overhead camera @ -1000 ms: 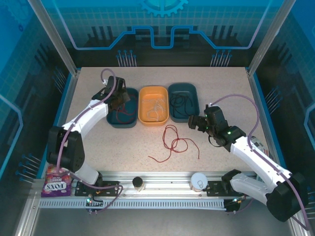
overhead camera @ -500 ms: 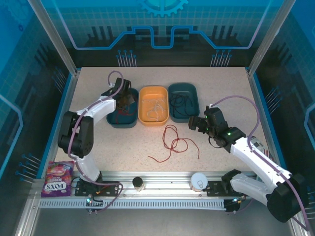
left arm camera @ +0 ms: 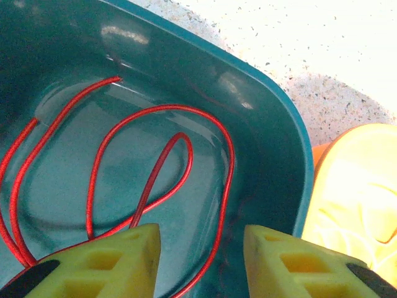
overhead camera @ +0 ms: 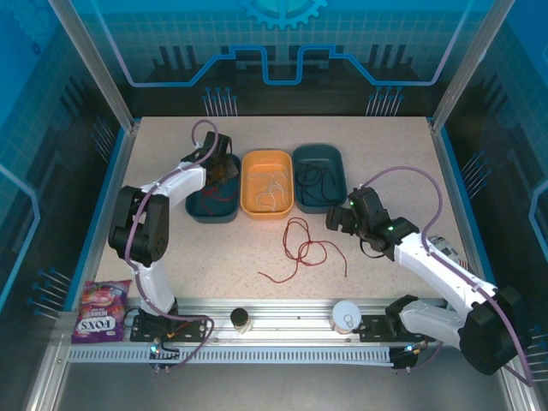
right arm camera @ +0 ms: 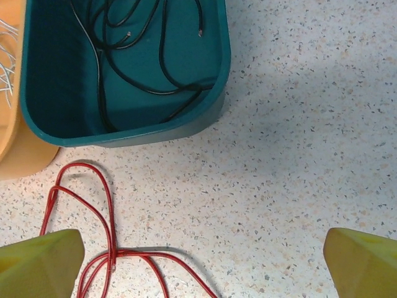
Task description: Untangle the cables
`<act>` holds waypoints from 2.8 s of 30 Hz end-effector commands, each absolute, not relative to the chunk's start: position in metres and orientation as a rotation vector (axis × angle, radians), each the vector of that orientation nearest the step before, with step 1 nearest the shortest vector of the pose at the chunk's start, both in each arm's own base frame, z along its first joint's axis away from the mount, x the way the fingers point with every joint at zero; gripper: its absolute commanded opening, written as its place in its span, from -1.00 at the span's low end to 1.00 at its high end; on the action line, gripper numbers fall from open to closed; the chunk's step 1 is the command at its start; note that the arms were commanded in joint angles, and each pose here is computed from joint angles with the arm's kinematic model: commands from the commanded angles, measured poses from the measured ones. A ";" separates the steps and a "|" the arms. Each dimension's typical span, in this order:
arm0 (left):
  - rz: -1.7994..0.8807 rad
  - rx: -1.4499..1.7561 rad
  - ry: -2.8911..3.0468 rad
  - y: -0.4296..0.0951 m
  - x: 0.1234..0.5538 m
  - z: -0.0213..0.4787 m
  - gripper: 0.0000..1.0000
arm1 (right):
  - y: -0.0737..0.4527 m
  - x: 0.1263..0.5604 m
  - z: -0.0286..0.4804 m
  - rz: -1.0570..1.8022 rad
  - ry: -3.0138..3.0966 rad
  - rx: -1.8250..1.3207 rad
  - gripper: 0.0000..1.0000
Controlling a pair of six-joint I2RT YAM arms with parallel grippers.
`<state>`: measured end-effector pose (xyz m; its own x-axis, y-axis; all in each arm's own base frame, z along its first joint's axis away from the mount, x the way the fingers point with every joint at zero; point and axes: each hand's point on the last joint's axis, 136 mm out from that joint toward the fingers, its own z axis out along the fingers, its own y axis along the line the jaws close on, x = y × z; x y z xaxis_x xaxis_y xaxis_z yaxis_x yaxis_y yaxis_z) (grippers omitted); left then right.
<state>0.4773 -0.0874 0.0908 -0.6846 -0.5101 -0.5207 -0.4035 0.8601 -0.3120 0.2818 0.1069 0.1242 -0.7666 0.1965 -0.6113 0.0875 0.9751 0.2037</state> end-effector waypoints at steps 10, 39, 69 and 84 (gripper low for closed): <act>-0.381 -0.616 2.341 -0.092 0.440 0.155 0.72 | 0.101 0.280 0.127 0.135 2.481 0.238 0.98; -0.611 -0.512 2.137 -0.119 0.309 0.169 0.98 | 0.208 0.290 0.075 0.224 2.613 -0.176 -0.27; -0.599 -0.584 2.149 -0.111 0.303 0.152 0.98 | 0.231 0.305 0.037 0.066 2.601 -0.406 -0.32; -0.608 -0.615 2.156 -0.109 0.303 0.145 0.98 | 0.231 0.307 0.024 0.002 2.610 -0.444 -0.62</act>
<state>0.3011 -0.1119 0.1472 -0.5839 -0.5788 -0.5693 -0.2055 0.7837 -0.5861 0.3024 0.2230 0.0193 -0.8448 -0.2935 -0.4474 -0.3005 0.9521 -0.0571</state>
